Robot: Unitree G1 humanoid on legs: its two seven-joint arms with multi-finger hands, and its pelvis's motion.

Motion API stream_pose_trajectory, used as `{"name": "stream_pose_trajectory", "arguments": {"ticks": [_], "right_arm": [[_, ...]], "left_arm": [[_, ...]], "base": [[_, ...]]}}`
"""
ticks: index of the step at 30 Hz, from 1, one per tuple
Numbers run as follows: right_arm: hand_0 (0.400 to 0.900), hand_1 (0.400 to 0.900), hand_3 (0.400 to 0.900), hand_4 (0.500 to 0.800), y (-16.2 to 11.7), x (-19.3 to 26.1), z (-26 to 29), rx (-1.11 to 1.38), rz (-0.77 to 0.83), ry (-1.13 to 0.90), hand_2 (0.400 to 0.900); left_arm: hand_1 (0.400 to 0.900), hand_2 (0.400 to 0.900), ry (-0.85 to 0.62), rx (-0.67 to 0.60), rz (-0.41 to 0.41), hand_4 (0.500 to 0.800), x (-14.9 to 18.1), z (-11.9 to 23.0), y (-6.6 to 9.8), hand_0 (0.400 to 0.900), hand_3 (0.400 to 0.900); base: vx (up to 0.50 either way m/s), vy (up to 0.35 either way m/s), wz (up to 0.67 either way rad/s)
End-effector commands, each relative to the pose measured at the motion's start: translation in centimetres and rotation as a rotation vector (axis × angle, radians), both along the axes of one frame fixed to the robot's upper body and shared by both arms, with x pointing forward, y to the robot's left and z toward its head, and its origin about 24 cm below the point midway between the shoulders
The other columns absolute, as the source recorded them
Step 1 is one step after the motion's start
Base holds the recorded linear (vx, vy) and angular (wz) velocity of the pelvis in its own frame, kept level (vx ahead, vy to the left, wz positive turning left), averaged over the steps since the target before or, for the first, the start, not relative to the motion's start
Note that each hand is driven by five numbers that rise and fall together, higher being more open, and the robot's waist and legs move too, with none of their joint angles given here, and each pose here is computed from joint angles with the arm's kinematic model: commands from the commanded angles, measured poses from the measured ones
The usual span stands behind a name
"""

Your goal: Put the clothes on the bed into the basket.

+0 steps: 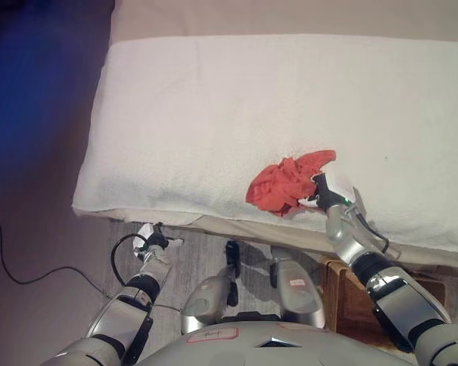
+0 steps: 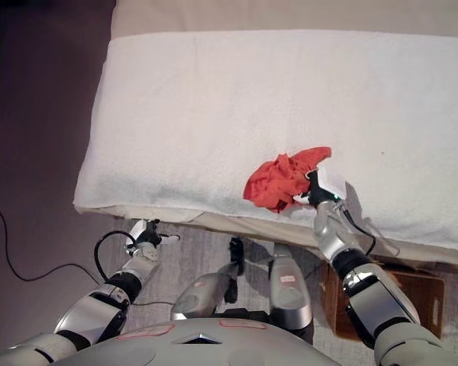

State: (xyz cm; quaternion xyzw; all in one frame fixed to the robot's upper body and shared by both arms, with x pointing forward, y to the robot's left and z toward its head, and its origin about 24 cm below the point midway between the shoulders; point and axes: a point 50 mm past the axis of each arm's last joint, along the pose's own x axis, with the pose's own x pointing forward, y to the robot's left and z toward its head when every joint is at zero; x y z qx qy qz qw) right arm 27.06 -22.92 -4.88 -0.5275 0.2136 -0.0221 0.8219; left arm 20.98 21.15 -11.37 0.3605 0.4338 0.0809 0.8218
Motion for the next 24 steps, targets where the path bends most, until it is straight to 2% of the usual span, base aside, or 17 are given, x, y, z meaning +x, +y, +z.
{"name": "stream_pose_trajectory", "arguments": {"ticks": [1, 10, 16, 17, 24], "right_arm": [[0.400, 0.400, 0.400, 0.500, -1.4, -0.7, -0.6, 0.011, -0.103, 0.010, 0.400], [0.400, 0.400, 0.400, 0.500, -8.3, -4.6, -1.6, -0.027, -0.403, 0.111, 0.400], [0.400, 0.400, 0.400, 0.500, -13.8, -6.9, 0.1, -0.071, -0.616, 0.113, 0.400], [0.400, 0.400, 0.400, 0.500, -15.1, -7.7, 0.5, -0.074, -0.689, 0.110, 0.400], [0.400, 0.400, 0.400, 0.500, -20.8, -11.6, 3.4, -0.159, -0.919, 0.144, 0.400]], "left_arm": [[0.900, 0.900, 0.066, 0.103, 0.044, 0.800, -1.7, -0.5, 2.4, 0.900, 0.900], [0.900, 0.900, 0.122, 0.107, 0.047, 0.800, -3.1, -1.1, 3.2, 0.900, 0.900], [0.900, 0.900, 0.092, 0.111, 0.041, 0.800, -2.1, -0.4, 3.6, 0.900, 0.900], [0.900, 0.900, 0.085, 0.115, 0.038, 0.800, -1.9, -0.3, 3.7, 0.900, 0.900], [0.900, 0.900, 0.008, 0.108, 0.005, 0.800, 0.6, 1.1, 3.6, 0.900, 0.900]], "base": [[0.038, -0.025, -0.49], [0.011, -0.033, -0.42], [0.005, -0.044, -0.22], [0.009, -0.044, -0.12], [0.000, -0.020, -0.03]]}}
